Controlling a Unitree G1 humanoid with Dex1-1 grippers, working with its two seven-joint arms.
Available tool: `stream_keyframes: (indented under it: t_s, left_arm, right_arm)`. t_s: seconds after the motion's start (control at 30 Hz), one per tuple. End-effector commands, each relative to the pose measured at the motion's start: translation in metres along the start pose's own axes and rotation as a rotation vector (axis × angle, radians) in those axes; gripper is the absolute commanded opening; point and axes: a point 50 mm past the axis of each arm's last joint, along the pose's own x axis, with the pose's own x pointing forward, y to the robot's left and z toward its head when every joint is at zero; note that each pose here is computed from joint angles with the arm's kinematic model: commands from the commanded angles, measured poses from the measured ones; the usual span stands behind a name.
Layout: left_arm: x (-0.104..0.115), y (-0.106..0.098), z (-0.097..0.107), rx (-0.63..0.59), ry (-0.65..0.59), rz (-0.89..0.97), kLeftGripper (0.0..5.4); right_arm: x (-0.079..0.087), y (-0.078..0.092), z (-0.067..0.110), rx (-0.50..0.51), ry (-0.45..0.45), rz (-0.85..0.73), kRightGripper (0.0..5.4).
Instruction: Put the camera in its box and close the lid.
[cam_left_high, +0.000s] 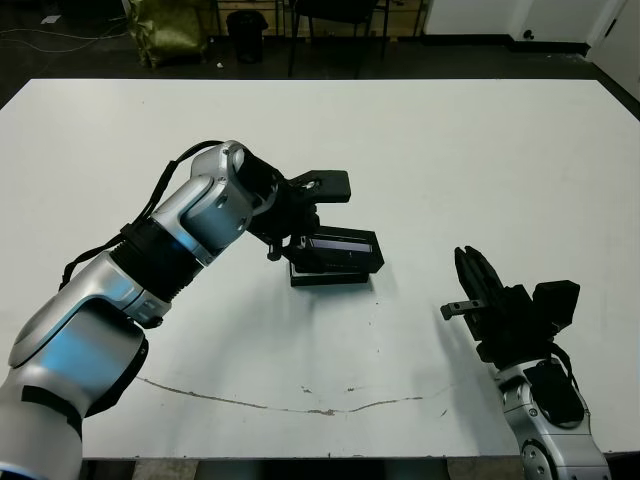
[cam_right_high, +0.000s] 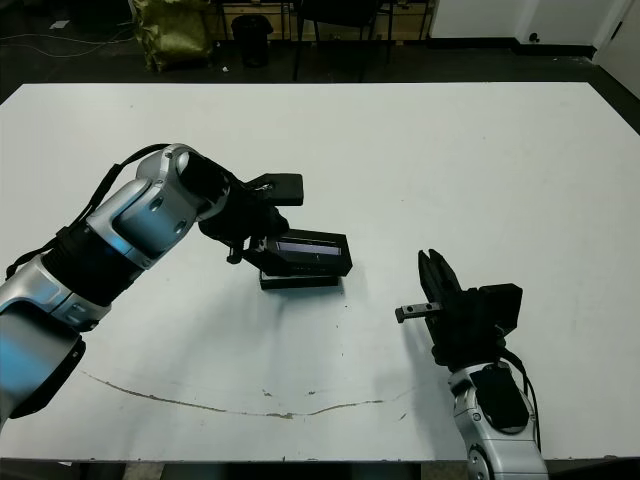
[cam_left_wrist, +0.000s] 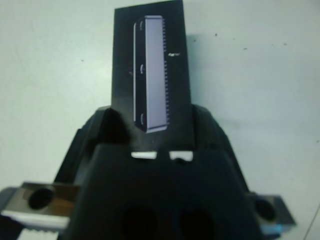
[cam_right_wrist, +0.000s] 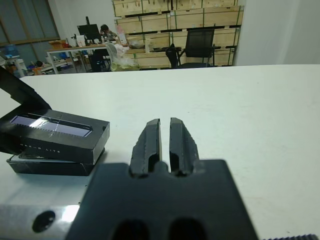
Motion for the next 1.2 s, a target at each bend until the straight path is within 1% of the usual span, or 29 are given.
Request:
stream_keyframes:
  t_s: [0.03,0.17,0.3,0.47,0.63,0.73,0.93,1.03,1.2]
  left_arm:
    - [0.0014,0.0008,0.0023,0.024,0.018,0.0,2.45]
    - [0.0025,0.0011,0.0043,0.028,0.03,-0.006,2.45]
    - [0.003,0.0013,0.0058,0.031,0.029,-0.019,2.45]
    - [0.003,0.001,0.0074,0.063,0.052,-0.02,2.45]
    - [0.003,0.0004,0.0073,0.05,0.075,-0.032,2.45]
    - [0.0022,0.0006,0.0073,0.065,0.096,-0.03,2.45]
    - [0.0008,0.0021,0.0065,0.027,0.117,-0.041,2.45]
    - [0.0017,0.003,0.0053,0.023,0.12,-0.046,2.45]
    - [0.0023,0.0045,0.0033,0.012,0.12,-0.058,2.45]
  right_arm:
    - [-0.0022,-0.0028,-0.0036,0.021,0.02,-0.007,0.0]
    - [-0.0027,-0.0028,-0.0025,-0.001,0.026,-0.015,0.0]
    - [-0.0031,-0.0028,-0.0027,0.008,0.027,-0.017,0.0]
    - [-0.0034,-0.0022,-0.0024,0.014,0.029,-0.017,0.0]
    - [-0.0035,-0.0018,-0.0026,0.017,0.032,-0.022,0.0]
    - [-0.0041,-0.002,-0.0027,0.012,0.036,-0.025,0.0]
    - [-0.0054,-0.0026,-0.0026,0.011,0.036,-0.031,0.0]
    - [-0.0054,-0.003,-0.0034,0.024,0.031,-0.024,0.0]
    - [-0.0056,-0.003,-0.0038,0.017,0.034,-0.025,0.0]
